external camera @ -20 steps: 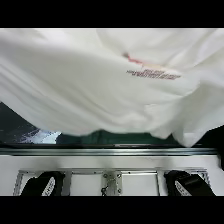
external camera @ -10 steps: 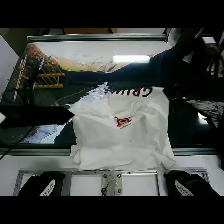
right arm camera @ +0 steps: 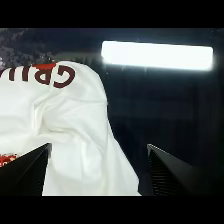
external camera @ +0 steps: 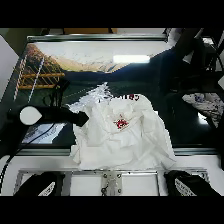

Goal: Fold the clothes and pants, and hang the long-sleeved shirts on hangers.

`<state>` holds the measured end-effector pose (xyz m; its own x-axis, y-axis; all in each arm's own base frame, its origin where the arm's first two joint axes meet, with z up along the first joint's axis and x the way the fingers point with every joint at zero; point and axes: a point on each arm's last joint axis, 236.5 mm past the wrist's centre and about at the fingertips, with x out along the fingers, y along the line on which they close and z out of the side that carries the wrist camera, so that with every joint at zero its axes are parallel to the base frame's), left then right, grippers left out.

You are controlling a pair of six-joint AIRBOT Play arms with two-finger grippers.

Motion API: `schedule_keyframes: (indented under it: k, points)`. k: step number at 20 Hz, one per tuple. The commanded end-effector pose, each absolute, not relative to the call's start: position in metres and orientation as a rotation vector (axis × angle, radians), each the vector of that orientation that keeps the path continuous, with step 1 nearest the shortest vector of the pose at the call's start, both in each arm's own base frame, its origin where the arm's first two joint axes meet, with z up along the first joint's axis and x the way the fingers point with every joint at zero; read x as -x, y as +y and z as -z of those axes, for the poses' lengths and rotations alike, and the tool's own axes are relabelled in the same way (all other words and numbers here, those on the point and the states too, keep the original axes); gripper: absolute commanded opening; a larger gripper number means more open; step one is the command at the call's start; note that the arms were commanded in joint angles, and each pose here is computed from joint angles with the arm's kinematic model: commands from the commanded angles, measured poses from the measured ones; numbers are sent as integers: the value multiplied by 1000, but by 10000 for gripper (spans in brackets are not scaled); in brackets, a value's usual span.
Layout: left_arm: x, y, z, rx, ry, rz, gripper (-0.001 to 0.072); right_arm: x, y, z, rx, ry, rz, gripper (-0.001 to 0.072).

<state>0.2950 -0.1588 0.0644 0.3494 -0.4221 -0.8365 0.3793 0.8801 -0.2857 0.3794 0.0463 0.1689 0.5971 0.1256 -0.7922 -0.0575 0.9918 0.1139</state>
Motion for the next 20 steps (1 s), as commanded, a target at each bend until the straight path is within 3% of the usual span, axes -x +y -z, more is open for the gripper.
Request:
schedule_keyframes:
  k: [1, 7, 14, 20]
  points:
    - [-350, -156, -56, -32, 1092, 517, 668, -366, 41, -159, -81, 997, -105, 653]
    - [-392, -201, -35, -76, 1155, 584, 668, -355, 93, -111, -156, 1080, -283, 652]
    - [-381, -245, 3, -206, 1257, 664, 668, -350, 154, -31, -102, 1151, -385, 652]
    - [-392, -227, 12, -136, 1290, 480, 668, -352, 234, 19, -30, 1154, -481, 651]
